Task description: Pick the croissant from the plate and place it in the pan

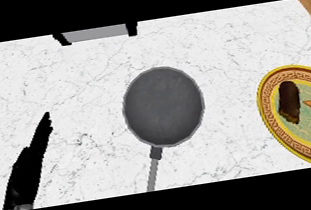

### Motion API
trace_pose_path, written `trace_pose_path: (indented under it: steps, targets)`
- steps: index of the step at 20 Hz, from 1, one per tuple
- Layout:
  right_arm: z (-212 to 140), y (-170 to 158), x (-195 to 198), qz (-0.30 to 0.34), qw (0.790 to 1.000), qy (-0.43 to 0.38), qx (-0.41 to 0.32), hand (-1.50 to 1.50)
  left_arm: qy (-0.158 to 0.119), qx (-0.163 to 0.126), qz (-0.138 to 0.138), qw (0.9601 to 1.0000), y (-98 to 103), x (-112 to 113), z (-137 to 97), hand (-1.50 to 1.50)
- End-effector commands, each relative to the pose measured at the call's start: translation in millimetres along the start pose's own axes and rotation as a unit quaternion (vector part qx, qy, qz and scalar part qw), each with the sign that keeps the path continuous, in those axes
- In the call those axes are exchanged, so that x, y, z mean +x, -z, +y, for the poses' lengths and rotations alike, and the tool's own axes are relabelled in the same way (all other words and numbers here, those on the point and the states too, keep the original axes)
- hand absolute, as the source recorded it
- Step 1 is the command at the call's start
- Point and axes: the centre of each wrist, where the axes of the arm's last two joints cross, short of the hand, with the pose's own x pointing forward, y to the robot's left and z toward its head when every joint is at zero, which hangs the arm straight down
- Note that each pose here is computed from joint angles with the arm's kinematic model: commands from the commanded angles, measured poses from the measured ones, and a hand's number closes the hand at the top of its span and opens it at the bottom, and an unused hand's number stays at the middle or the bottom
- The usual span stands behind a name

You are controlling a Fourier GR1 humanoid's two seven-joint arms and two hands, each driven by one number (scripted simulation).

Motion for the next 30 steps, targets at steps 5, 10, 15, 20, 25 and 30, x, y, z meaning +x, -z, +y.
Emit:
trace_pose_path:
  steps: [5, 10, 15, 20, 25, 30]
  targets:
    - [18.4, 9.4, -4.8, 0.061, 0.998, -0.016, 0.018, -1.50, -0.001, 0.004, 0.002, 1.0000, -6.4, -8.4, 3.7, 0.00]
    - [29.2, 22.3, 0.1, 0.062, 0.997, -0.025, 0.023, -1.50, -0.001, -0.004, 0.001, 1.0000, 8.6, 5.0, -6.4, 0.00]
    - [38.9, 37.9, -18.6, 0.074, 0.997, -0.023, 0.020, -1.50, 0.002, 0.001, 0.006, 1.0000, 5.9, 0.1, -2.0, 0.00]
    - [31.7, 41.6, -9.0, 0.060, 0.998, -0.020, 0.013, -1.50, -0.010, -0.002, 0.004, 0.9999, 7.1, -17.4, -6.1, 0.00]
    - [44.0, 55.0, -10.9, 0.035, 0.999, 0.035, 0.012, 1.50, -0.010, -0.006, 0.003, 0.9999, 5.9, -7.6, -9.8, 0.00]
    - [41.8, 56.0, -15.7, 0.018, 0.998, 0.061, 0.027, 1.50, 0.002, 0.000, -0.003, 1.0000, 4.3, 7.1, 3.0, 0.00]
